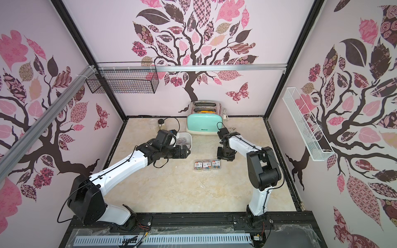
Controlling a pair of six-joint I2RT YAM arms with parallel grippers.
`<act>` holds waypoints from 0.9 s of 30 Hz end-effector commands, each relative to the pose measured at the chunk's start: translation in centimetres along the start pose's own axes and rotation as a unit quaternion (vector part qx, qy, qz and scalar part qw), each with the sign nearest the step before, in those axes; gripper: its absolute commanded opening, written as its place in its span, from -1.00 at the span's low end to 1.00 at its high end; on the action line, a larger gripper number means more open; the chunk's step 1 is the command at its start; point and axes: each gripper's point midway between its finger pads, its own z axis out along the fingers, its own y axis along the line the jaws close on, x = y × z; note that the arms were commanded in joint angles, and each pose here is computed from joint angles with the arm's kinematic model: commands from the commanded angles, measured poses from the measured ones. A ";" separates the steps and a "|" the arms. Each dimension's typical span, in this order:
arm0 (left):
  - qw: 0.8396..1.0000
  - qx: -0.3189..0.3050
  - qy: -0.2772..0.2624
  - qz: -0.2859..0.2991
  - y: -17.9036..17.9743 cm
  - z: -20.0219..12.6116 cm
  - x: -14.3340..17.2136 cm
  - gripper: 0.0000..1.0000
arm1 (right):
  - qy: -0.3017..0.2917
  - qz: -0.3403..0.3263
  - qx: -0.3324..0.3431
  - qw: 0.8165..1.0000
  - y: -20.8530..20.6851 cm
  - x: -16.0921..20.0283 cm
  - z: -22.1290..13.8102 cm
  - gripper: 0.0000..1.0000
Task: Take the paper clips out of the storage box
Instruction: Adjust the boxed paper clips at the center of the board.
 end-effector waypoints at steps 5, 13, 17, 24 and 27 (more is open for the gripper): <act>1.000 -0.030 -0.003 -0.007 1.1 0.1 -0.8 0.96 | 0.026 -0.009 -0.003 1.000 0.7 1.1 1.8 0.02; 0.999 -0.050 0.002 -0.019 2.4 0.6 -0.7 0.96 | 0.031 -0.019 -0.007 0.999 1.4 1.4 2.0 0.02; 0.998 -0.057 0.001 -0.021 2.6 0.7 -0.9 0.96 | 0.036 -0.021 -0.007 0.999 1.3 1.7 2.1 0.02; 0.997 -0.068 0.003 -0.026 3.5 1.1 -1.1 0.96 | 0.021 -0.021 -0.002 1.000 1.0 1.5 1.3 0.06; 0.996 -0.080 0.008 -0.033 4.4 1.4 -1.4 0.96 | 0.004 -0.022 -0.002 1.000 1.1 0.7 0.2 0.12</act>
